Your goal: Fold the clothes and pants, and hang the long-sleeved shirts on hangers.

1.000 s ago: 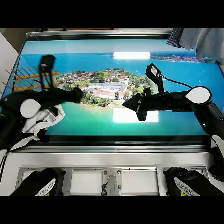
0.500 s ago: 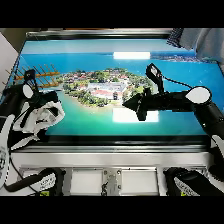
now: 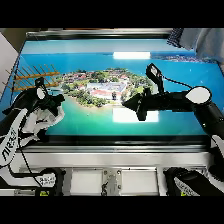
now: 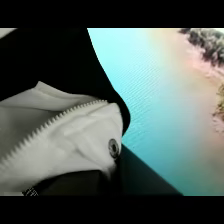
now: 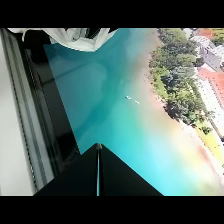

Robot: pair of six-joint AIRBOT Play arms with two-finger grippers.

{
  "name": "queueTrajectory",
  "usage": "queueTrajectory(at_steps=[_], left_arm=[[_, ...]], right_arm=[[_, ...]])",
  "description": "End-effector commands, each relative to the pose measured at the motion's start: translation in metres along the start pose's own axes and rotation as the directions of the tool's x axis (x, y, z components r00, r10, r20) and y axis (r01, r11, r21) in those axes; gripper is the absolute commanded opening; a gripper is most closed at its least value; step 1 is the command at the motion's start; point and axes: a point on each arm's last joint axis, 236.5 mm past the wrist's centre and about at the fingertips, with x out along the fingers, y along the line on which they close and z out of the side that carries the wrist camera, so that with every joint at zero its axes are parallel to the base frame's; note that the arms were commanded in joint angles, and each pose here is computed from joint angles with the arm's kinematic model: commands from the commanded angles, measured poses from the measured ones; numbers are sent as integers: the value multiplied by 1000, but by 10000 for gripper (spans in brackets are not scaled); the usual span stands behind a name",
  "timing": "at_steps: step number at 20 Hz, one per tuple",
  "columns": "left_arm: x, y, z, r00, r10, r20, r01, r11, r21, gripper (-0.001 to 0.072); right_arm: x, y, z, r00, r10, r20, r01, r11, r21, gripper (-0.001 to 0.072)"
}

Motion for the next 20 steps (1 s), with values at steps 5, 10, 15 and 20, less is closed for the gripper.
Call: queueTrajectory(at_steps=[5,10,15,20], left_arm=[[-116,-111,74,925,-241,295,184,961,207,15],[-233,-288,37,770,-559,306,305,745,593,15],[-259,-413,-102,738,-673,41,355,440,825,15],[-219,-426,-192,829,-540,-148,375,338,863,708]], right_arm=[[-1,13,25,993,54,108,-61,996,58,18],[-13,4,38,984,40,172,-57,994,94,19],[-92,-102,1,923,-381,62,339,877,341,16],[-205,-155,-44,703,-706,-85,647,585,489,16]])
